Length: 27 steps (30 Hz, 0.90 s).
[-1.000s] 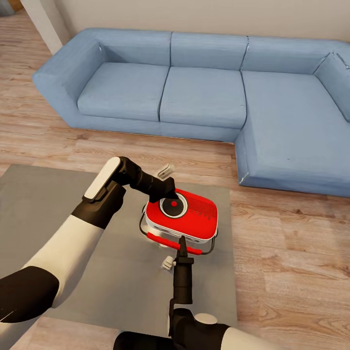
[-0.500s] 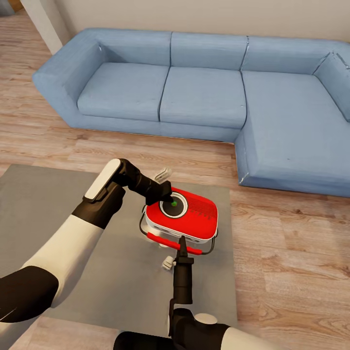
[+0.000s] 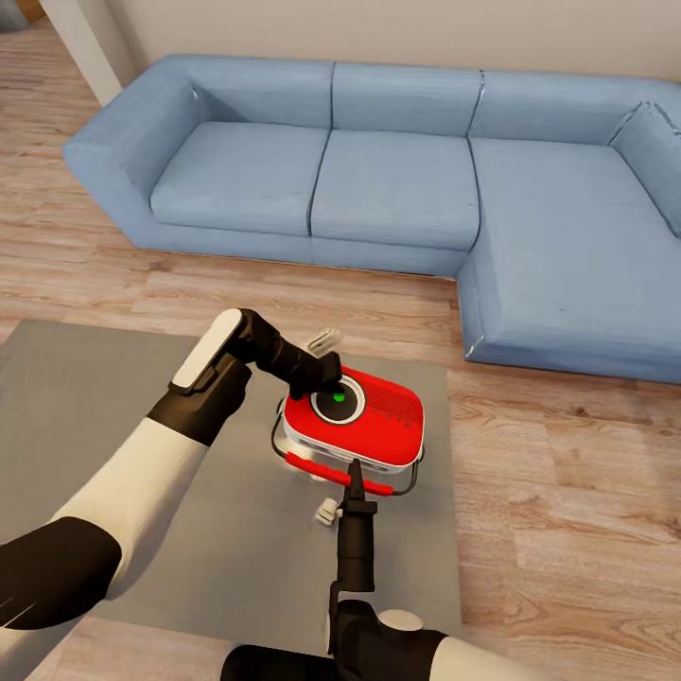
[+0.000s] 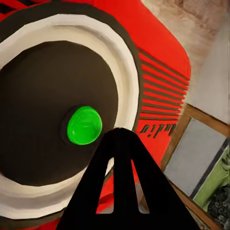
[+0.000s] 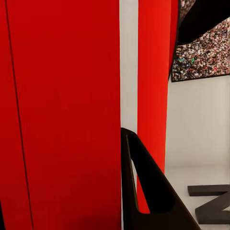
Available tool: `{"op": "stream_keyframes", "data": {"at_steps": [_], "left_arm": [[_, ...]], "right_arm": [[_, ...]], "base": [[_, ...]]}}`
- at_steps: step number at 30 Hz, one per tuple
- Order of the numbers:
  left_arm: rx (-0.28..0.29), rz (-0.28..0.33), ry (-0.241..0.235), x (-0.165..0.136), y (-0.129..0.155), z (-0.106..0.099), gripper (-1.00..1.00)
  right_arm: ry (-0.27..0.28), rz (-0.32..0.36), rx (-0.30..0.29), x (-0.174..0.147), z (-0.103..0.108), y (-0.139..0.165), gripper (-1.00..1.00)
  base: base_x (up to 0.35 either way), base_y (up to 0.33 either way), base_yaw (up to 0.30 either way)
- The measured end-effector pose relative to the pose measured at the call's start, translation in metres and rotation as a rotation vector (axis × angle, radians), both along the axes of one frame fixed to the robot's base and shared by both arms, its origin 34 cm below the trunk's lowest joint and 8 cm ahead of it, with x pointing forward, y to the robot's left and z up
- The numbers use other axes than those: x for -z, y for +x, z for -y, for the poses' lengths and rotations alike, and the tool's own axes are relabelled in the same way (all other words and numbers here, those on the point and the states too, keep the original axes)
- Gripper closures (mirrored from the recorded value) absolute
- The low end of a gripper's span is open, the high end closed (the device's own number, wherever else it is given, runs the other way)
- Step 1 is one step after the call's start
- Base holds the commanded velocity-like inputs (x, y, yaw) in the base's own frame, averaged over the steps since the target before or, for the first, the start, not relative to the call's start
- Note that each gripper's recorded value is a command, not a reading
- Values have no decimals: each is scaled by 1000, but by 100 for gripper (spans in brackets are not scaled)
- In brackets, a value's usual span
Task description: Turn on the radio receiver that's on the table in the living room.
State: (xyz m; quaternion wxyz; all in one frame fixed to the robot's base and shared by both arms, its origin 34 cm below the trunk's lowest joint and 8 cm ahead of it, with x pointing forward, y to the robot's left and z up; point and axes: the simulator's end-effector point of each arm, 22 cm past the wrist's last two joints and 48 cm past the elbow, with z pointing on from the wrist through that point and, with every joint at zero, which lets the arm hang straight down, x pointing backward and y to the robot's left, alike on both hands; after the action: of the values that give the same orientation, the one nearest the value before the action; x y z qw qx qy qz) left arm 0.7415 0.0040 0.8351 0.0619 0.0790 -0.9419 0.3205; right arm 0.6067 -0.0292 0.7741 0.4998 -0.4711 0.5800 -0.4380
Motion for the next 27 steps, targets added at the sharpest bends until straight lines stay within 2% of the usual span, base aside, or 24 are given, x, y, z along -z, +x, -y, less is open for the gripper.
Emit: {"op": "stream_keyframes", "data": {"at_steps": [1, 2, 4, 5, 8, 11, 14, 18, 20, 22, 23, 25, 26, 27], "left_arm": [[1, 13, -7, -4, 3, 0, 100], [2, 65, -32, -23, 14, 2, 100], [9, 127, -74, -50, 27, 7, 100], [16, 160, -132, -73, 30, 15, 100], [33, 226, -238, -117, 33, 22, 100], [17, 258, -297, -140, 38, 16, 100], [-46, 281, -319, -153, 55, -9, 100], [-80, 292, -286, -148, 65, -37, 100], [-97, 294, -253, -142, 69, -57, 100], [-109, 293, -231, -137, 71, -72, 100], [-117, 293, -209, -134, 73, -86, 100], [-123, 292, -194, -131, 74, -94, 100], [-127, 293, -183, -129, 75, -100, 100], [-128, 293, -177, -128, 75, -103, 100]], "right_arm": [[0, 0, 0, 0, 0, 0, 100], [0, 0, 1, 0, 0, 0, 100], [0, 0, 1, 0, 0, 0, 100], [0, -1, 1, 0, 0, 0, 100], [-2, -1, 1, 0, 0, 0, 100], [-3, -1, 0, 0, 0, 0, 100], [-4, -2, 0, 0, 0, 0, 100], [-18, -3, 8, 0, 2, 1, 100], [22, -23, 66, -6, 6, 13, 100], [98, -95, 176, -6, 18, 32, 100], [178, -211, 229, -4, 29, 52, 100], [253, -300, 409, -3, 88, 80, 100], [324, -412, 475, -2, 116, 92, 100], [384, -510, 504, 2, 129, 94, 100]], "base": [[0, 0, 0], [0, 0, 0], [0, 0, 0], [0, 0, 0], [0, 0, 0], [0, 0, 0], [0, 0, 0], [0, 0, 0], [0, 0, 0], [0, 0, 0], [0, 0, 0], [0, 0, 0], [0, 0, 0], [0, 0, 0]]}}
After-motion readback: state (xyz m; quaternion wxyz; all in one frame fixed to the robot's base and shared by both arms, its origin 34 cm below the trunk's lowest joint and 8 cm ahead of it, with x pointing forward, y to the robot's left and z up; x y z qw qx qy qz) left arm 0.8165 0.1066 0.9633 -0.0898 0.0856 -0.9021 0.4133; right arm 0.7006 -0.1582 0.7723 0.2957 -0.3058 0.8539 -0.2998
